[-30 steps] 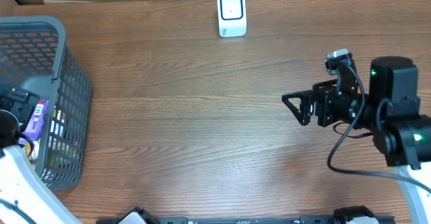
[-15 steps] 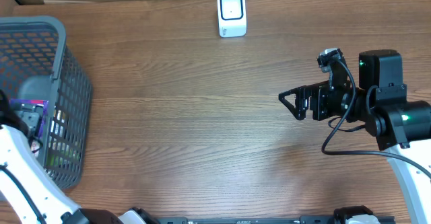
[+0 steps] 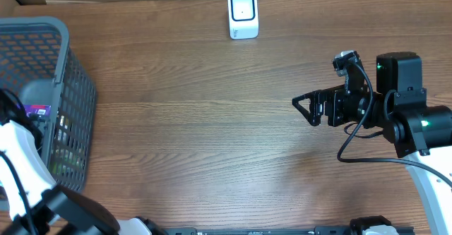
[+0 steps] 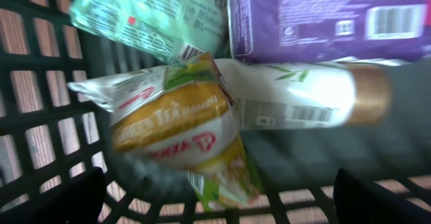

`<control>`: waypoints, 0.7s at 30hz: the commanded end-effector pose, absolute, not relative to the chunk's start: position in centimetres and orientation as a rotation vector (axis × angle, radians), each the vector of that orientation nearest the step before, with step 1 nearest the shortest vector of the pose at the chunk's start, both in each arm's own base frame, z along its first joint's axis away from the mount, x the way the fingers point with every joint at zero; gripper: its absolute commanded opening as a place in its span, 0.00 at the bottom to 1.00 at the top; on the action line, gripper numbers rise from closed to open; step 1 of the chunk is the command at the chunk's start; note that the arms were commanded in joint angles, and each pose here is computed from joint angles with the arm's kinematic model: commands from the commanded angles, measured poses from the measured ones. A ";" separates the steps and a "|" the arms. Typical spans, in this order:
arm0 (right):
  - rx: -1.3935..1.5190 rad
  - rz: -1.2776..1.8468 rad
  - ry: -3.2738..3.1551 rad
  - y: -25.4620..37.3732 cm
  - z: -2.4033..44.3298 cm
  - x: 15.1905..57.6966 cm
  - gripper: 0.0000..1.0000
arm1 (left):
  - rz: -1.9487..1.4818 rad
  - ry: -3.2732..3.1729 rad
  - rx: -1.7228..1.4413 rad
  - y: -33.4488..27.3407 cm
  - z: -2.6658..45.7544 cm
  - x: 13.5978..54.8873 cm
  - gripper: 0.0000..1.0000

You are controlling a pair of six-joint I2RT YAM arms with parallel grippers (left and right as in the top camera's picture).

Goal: Scan the item barcode
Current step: 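Grasp the green tea drink carton in the basket with the left gripper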

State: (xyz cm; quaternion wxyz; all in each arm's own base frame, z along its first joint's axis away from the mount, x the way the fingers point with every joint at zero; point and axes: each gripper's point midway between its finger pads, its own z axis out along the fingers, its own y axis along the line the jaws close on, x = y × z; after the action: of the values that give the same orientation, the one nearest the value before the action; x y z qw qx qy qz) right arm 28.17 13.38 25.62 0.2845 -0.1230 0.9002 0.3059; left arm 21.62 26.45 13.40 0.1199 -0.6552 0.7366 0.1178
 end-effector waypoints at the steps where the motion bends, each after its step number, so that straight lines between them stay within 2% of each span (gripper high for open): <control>1: -0.342 0.806 2.370 13.2 26.9 28.5 1.00 | 0.412 2.215 -1.939 27.0 11.0 21.1 0.98; 4: -0.329 0.774 2.379 12.9 26.7 28.6 1.00 | 0.412 2.246 -1.956 27.1 9.8 21.1 0.95; 8: -0.326 0.765 2.379 12.8 26.6 28.7 1.00 | 0.413 2.260 -1.964 27.2 9.1 21.2 0.84; 11: -0.326 0.765 2.378 12.8 26.6 28.7 1.00 | 0.413 2.245 -1.958 27.5 9.1 21.5 0.66; 16: -0.323 0.755 2.380 12.7 26.6 28.8 1.00 | 0.416 2.235 -1.944 27.8 9.2 21.7 0.27; 17: -0.323 0.755 2.380 12.7 26.6 28.8 1.00 | 0.420 2.242 -1.933 27.9 9.2 21.8 0.04; 21: -0.323 0.755 2.380 12.7 26.6 28.8 1.00 | 0.433 2.245 -1.908 28.2 9.7 21.9 0.04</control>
State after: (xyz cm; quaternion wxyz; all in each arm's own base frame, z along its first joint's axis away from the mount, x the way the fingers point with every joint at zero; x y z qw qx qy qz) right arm 28.41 12.94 25.38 0.2874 -0.1181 0.9047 0.2916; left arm 21.86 27.74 9.60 0.0785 -0.6450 0.7473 0.1393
